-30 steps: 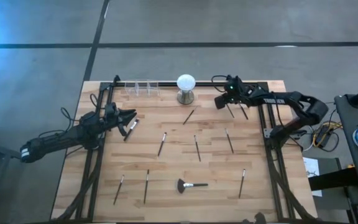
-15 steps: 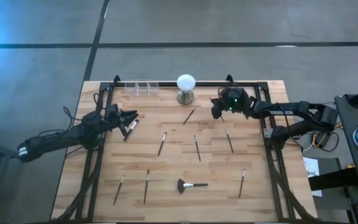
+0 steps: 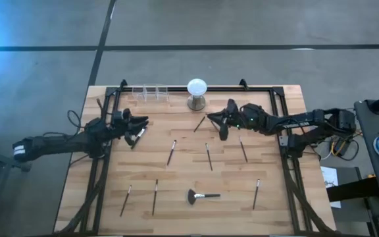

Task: Put items in baskets/containers
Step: Put the eyeshadow brush into the left section of the transparent organizer

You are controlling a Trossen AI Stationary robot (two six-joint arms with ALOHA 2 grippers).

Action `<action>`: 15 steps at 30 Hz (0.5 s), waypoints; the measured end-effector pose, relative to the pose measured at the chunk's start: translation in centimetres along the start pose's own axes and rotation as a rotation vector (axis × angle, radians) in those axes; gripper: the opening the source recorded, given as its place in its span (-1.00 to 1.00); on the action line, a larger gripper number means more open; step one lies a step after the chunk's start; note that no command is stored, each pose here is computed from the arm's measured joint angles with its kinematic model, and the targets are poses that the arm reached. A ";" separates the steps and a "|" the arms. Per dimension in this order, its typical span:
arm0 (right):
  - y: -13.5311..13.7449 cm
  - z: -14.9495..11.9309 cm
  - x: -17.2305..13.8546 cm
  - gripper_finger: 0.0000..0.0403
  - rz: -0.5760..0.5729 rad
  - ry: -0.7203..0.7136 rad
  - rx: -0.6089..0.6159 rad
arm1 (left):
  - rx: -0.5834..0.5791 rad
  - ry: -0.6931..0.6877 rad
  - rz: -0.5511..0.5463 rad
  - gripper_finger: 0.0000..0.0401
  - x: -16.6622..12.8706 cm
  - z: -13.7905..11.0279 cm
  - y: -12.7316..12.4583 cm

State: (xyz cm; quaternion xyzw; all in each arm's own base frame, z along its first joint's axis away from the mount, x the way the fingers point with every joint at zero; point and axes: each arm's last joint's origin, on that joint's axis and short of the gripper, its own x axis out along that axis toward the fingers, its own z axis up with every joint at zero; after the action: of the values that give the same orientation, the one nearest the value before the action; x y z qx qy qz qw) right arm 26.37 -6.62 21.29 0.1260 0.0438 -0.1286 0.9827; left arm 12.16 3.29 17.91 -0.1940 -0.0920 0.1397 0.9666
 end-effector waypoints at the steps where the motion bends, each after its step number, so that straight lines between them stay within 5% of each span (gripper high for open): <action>1: 0.3 0.1 0.4 -0.91 0.023 -0.019 -0.006 | 0.004 0.000 -0.011 -0.33 0.1 -0.1 -0.1; 15: 2.6 1.6 7.1 -0.91 0.243 -0.197 -0.005 | 0.128 0.048 -0.091 -0.21 4.0 1.0 -2.6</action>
State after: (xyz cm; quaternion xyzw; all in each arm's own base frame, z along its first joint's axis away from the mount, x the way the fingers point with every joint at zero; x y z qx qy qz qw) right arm 33.99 -6.33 22.57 0.1146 -0.0683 -0.0202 0.9909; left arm 16.29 2.59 20.38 -0.1304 -0.0683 0.0965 0.9844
